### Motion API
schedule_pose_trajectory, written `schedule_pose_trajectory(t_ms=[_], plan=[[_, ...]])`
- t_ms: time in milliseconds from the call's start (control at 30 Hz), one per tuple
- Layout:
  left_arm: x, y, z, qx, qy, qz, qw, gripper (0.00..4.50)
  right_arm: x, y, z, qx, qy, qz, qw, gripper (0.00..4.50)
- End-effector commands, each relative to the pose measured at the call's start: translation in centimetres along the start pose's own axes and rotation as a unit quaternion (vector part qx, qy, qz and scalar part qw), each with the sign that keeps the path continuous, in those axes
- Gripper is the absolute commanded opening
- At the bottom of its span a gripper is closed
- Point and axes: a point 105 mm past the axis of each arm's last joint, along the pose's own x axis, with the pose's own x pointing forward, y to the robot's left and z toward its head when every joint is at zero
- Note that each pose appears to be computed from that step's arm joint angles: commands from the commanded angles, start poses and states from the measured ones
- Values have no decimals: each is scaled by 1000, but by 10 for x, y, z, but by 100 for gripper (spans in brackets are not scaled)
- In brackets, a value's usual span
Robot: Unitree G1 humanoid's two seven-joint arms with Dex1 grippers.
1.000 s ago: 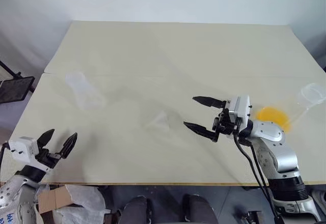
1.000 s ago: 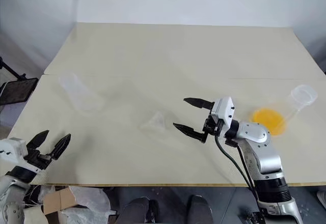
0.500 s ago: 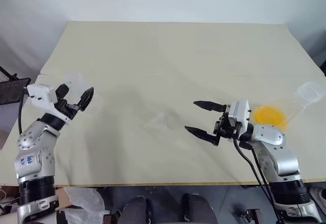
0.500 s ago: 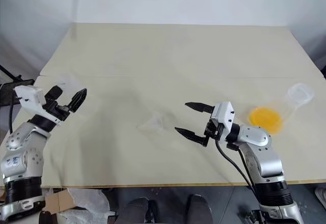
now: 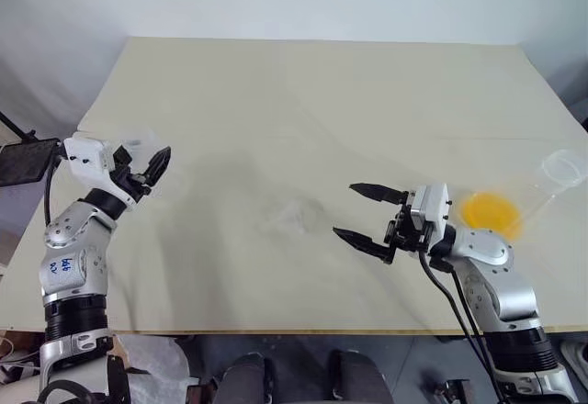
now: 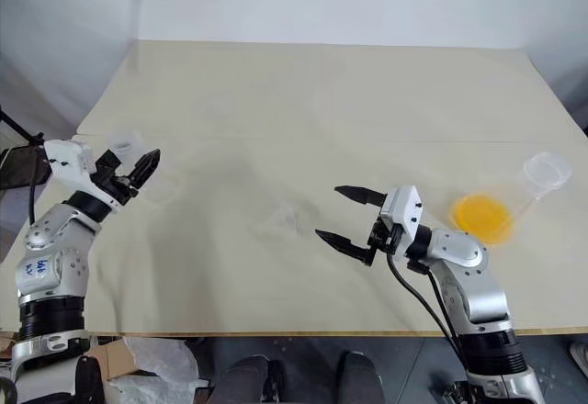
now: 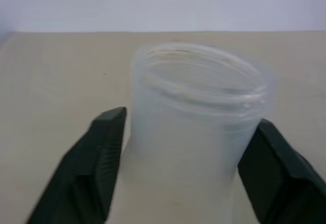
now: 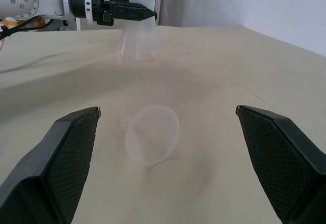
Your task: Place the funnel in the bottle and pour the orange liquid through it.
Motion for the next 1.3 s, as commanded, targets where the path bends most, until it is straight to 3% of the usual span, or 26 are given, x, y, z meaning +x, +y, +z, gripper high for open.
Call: schedule_pose_trajectory(t_ms=[33,167,233,433,600,767,1000,1300], plan=[[-1,5,13,24,-16,3,1000,239,2,3,10,-18,-18,1,1000,450],[0,2,16,28,-17,-9,999,239,1,3,10,-20,-19,-3,1000,450],[6,-19,27,25,-40,-63,997,239,-2,0,14,-29,-23,-17,999,450],[40,-122,54,16,-73,-290,954,239,-37,-10,23,-43,-6,-80,996,450],[73,-203,43,26,-60,-428,901,239,-81,-5,17,-45,53,-135,988,450],[101,-259,24,58,-47,-481,873,239,-100,6,19,-51,69,-184,979,450],[108,-277,8,72,-37,-494,866,239,-97,19,21,-44,65,-201,976,450],[112,-267,7,70,-30,-479,874,239,-92,19,20,-39,59,-200,977,450]])
